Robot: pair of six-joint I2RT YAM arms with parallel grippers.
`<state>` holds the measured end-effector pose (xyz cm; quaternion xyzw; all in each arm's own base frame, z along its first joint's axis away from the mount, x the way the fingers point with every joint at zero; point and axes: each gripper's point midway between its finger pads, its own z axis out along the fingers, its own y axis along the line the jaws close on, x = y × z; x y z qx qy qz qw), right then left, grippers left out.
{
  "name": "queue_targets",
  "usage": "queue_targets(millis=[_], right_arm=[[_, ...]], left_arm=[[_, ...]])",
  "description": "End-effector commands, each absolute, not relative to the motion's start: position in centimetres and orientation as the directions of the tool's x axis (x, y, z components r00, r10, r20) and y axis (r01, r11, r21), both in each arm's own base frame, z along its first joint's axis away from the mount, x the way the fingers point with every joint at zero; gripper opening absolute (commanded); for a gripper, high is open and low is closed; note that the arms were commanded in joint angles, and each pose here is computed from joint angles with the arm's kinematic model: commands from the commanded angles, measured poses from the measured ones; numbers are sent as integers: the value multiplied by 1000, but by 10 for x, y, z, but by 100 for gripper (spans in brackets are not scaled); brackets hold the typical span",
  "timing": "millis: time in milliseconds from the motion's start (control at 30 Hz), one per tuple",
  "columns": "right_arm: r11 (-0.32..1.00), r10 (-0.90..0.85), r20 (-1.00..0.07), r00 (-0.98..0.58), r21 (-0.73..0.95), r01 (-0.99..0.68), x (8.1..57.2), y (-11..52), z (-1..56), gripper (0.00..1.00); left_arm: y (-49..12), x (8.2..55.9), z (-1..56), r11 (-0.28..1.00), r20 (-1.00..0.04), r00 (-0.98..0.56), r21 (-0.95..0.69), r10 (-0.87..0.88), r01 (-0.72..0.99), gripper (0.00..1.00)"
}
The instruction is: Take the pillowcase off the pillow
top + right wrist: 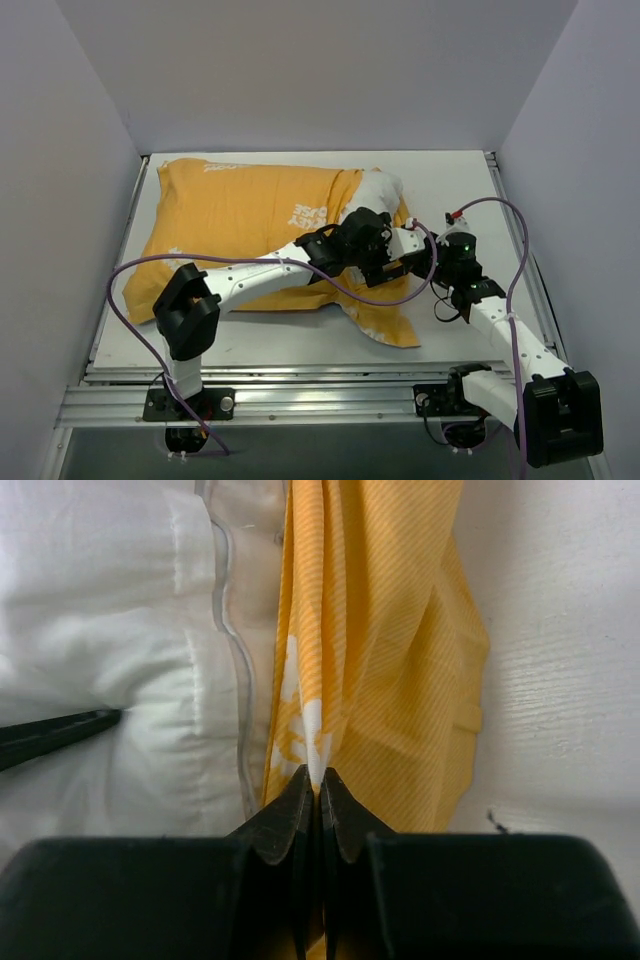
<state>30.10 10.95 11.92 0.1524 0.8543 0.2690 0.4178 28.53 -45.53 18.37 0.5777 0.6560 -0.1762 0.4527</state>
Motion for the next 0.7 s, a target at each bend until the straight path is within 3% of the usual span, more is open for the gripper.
queue_targets(millis=[0, 200, 267, 300, 367, 400, 500, 533, 667], right_arm=[[825, 475, -652, -591, 563, 43, 297, 104, 119, 0], [831, 467, -663, -586, 556, 33, 296, 103, 123, 0], [832, 464, -662, -589, 554, 34, 296, 103, 121, 0], [833, 464, -661, -590, 552, 36, 295, 103, 121, 0], [836, 459, -660, -595, 547, 39, 293, 102, 119, 0], [837, 459, -662, -592, 546, 37, 293, 101, 120, 0], [840, 454, -662, -597, 541, 40, 289, 100, 119, 0], [843, 453, -659, -600, 536, 48, 287, 99, 118, 0], [849, 451, -651, -610, 525, 68, 278, 95, 112, 0]], left_arm=[[-448, 291, 159, 263, -732, 49, 306, 680, 915, 97], [-426, 309, 125, 358, -657, -61, 328, 751, 874, 100], [-422, 316, 124, 389, -662, -85, 327, 745, 861, 87], [-420, 318, 123, 404, -665, -101, 320, 740, 857, 73], [-418, 326, 125, 428, -676, -118, 312, 727, 848, 58], [-419, 328, 125, 438, -683, -127, 304, 719, 846, 44], [-419, 337, 130, 469, -710, -157, 267, 686, 842, 20], [-418, 343, 131, 484, -717, -170, 258, 676, 836, 4], [-418, 360, 147, 550, -759, -213, 219, 615, 806, 2]])
